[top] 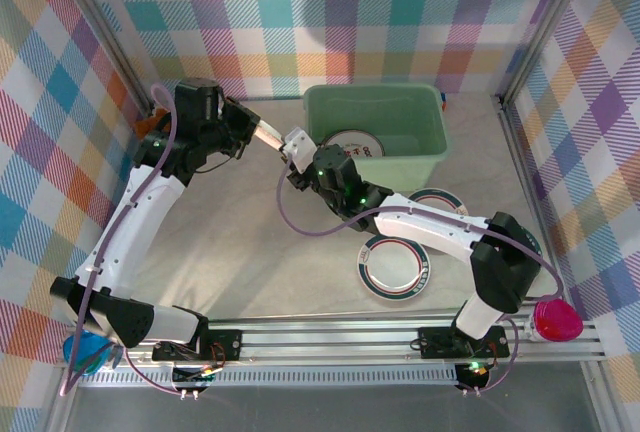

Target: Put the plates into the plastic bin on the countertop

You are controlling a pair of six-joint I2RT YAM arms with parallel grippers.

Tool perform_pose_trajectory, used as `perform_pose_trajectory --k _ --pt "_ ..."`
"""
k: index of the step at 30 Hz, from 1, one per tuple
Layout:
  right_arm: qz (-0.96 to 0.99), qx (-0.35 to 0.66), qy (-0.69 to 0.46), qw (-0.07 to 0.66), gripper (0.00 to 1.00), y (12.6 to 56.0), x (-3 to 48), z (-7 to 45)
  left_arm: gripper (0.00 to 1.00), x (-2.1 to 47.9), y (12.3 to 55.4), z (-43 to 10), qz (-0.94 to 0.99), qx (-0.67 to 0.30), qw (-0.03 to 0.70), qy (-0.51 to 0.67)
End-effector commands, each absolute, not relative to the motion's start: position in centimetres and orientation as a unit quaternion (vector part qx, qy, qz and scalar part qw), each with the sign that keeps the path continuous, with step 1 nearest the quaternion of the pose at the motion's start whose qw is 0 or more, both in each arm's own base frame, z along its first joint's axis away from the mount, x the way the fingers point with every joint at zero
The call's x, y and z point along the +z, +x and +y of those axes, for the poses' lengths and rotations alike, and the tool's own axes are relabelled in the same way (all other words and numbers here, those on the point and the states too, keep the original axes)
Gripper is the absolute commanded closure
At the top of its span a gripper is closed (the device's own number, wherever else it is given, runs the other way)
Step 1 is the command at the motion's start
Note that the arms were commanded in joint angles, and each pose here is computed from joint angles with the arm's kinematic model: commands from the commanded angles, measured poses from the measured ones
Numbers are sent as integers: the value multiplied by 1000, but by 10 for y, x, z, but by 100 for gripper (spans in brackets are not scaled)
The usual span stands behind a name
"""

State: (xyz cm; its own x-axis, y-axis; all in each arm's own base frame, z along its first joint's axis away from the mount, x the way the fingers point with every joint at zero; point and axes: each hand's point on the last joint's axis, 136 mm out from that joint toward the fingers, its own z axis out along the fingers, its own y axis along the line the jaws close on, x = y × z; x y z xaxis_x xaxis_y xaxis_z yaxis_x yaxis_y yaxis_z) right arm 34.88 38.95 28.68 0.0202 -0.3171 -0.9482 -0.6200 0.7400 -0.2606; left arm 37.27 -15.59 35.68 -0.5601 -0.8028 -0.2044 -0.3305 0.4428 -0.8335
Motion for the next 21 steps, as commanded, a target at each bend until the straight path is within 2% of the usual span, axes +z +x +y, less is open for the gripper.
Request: perform_pose_trajectory --k 1,8,13,17,21 --pt "671 148 -309 657 88 348 318 395 96 377 372 -165 783 -417 313 -339" --pt "689 163 -281 648 100 346 327 387 72 379 366 -162 787 -412 324 -327" --pt "719 175 -232 632 100 351 331 373 56 391 363 -160 783 -415 343 -311" --pt "757 189 -189 596 100 368 332 353 38 414 362 -161 782 -418 378 -266" --pt "779 217 -140 572 100 386 343 325 32 425 366 -167 797 -404 395 -215"
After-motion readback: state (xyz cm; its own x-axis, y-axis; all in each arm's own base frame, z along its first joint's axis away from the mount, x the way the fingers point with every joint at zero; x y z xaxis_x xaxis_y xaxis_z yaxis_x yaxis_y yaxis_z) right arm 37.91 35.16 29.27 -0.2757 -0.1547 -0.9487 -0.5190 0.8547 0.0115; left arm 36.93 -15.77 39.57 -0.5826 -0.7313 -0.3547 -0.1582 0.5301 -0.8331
